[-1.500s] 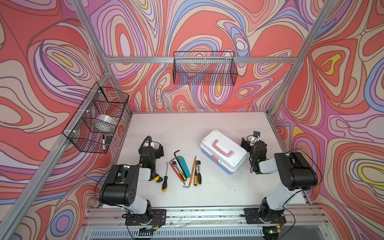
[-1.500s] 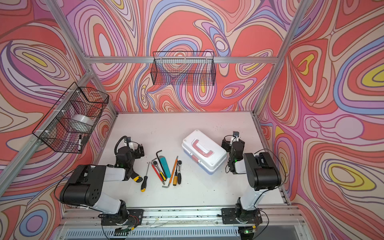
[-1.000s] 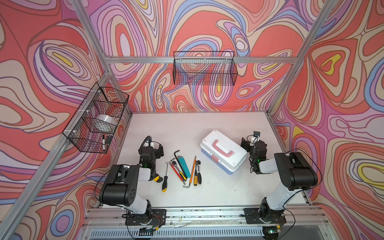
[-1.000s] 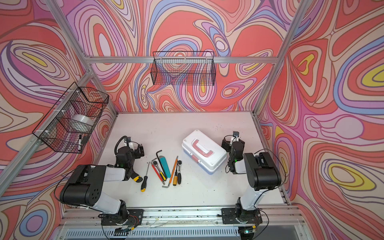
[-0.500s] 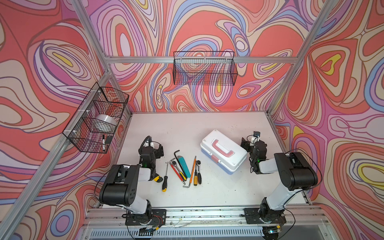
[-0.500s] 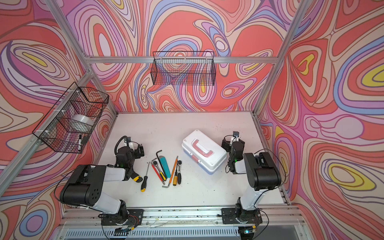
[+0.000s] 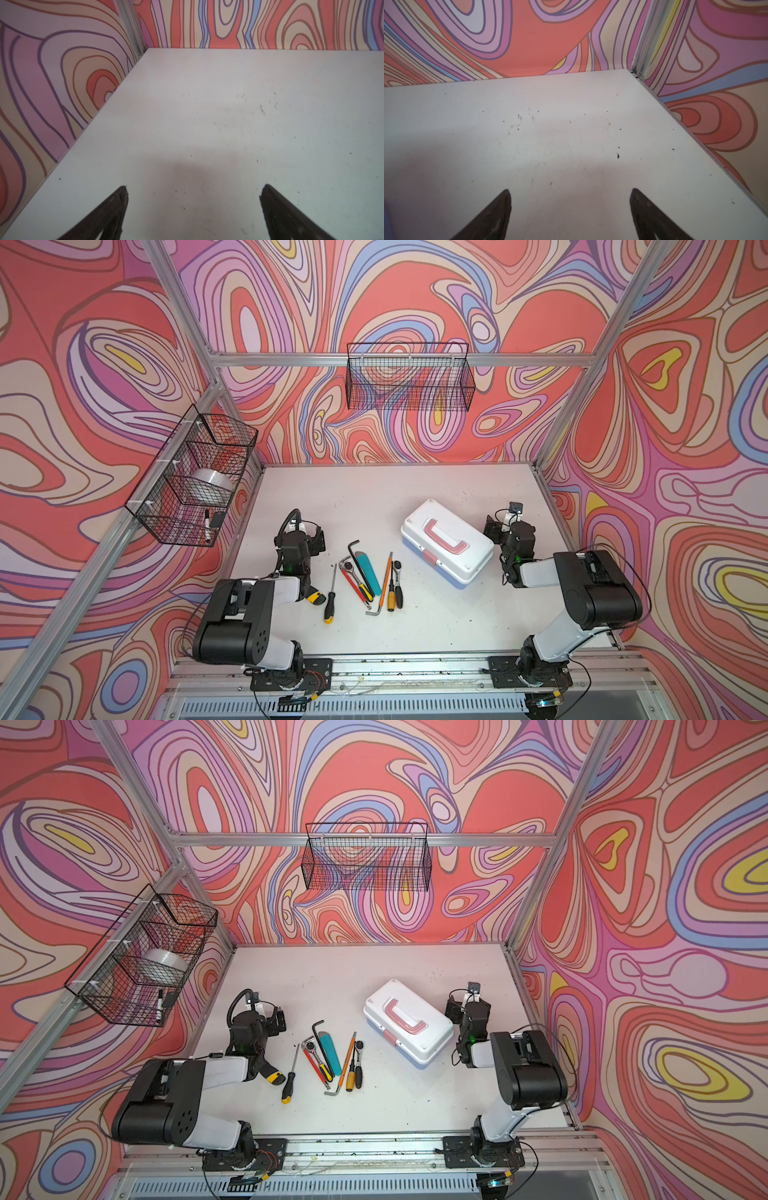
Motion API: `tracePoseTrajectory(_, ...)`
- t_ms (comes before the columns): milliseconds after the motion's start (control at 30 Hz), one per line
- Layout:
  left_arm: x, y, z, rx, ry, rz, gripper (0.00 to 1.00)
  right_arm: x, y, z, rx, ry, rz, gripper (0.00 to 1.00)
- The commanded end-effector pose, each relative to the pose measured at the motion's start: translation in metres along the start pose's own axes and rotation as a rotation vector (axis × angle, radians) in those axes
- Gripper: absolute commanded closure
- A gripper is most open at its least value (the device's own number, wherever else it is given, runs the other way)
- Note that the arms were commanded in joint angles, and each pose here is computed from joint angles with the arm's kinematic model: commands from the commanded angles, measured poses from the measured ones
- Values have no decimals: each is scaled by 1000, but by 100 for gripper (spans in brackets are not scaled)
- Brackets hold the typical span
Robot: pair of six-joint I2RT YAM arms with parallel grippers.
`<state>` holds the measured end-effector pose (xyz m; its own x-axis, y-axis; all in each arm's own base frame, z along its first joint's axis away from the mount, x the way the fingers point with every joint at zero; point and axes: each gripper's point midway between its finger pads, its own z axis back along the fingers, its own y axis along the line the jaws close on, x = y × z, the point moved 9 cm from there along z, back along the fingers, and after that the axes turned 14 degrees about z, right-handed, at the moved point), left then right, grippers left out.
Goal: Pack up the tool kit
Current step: 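Move the right gripper onto the tool box lid while the left nears the latch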
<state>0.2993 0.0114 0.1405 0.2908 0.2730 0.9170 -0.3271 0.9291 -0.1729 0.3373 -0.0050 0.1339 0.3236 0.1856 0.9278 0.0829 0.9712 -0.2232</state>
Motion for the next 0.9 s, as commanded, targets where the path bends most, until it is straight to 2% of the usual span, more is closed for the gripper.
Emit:
tracePoseTrajectory(0,33,1,12,100,-28,75,0,23,-5,5,-8,40,-20,8)
tracePoseTrajectory(133,63,-9,32,38,-21,199,0,48,-3,15,98,51,-28,5)
tracePoseTrajectory(267,65,-21,56,-34,21,273,0,67,4,32,261,15,-10,3)
tracePoseTrajectory(433,48,-50,89,-130,68,200,1,84,18,52,510,-29,-5,2)
tracePoseTrajectory(533,35,-69,105,-214,116,165,4,86,25,58,610,-15,12,2)
tracePoseTrajectory(667,16,-97,120,-298,182,76,5,85,38,61,681,10,58,2)
tracePoseTrajectory(867,-12,-142,137,-423,263,-68,6,87,72,68,783,46,207,2)
